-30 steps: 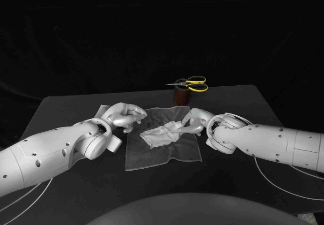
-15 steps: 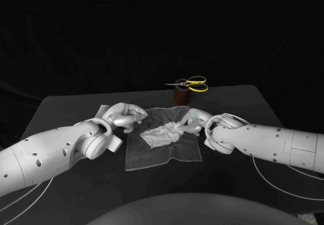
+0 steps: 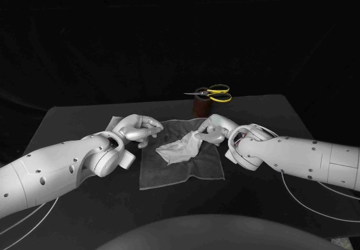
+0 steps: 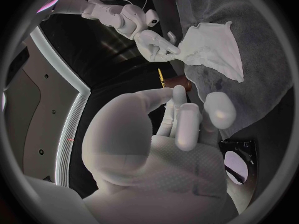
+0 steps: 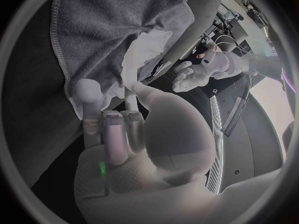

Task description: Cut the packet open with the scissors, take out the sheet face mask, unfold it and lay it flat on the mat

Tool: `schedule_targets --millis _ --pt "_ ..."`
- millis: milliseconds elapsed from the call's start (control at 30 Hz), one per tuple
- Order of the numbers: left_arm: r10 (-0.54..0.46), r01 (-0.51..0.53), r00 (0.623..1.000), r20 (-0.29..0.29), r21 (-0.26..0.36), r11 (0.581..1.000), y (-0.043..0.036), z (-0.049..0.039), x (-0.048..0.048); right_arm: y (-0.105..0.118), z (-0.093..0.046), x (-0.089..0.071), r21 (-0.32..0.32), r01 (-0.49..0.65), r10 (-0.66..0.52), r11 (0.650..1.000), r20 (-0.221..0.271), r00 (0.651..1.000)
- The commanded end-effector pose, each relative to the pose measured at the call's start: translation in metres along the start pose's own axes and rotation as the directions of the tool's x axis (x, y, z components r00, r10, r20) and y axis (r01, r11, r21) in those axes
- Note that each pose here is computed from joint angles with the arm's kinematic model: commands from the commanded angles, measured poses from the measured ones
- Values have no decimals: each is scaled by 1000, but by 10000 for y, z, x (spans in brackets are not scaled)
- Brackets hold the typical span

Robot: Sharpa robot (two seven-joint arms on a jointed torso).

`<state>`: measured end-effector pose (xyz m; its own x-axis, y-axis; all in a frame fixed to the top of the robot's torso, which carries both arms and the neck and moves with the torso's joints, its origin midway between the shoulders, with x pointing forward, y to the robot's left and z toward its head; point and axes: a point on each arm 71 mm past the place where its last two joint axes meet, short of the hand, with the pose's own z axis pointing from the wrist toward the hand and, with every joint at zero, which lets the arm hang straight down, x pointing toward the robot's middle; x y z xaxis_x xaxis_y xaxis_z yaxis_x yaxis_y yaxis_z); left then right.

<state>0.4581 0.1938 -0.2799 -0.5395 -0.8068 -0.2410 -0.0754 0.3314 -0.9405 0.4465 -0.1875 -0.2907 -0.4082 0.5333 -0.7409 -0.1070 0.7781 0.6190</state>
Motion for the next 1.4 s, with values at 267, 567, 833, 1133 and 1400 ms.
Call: schedule_targets --millis 267,567,833,1133,1400 --pt "0 4 997 -77 51 999 -51 3 90 180 -72 -149 -32 -105 104 994 -32 994" --pt "162 -147 979 -122 121 982 -114 41 273 264 -52 -165 2 -129 129 992 -105 986" --pt "334 -315 935 -117 154 937 -139 128 460 306 -10 -147 20 -124 126 992 -117 985" --pt "401 -391 908 -122 98 915 -112 224 572 375 2 -126 6 -129 129 992 -108 986" --pt "342 -347 929 -138 -10 938 -23 248 562 452 -13 -128 -17 -137 135 990 -101 986"
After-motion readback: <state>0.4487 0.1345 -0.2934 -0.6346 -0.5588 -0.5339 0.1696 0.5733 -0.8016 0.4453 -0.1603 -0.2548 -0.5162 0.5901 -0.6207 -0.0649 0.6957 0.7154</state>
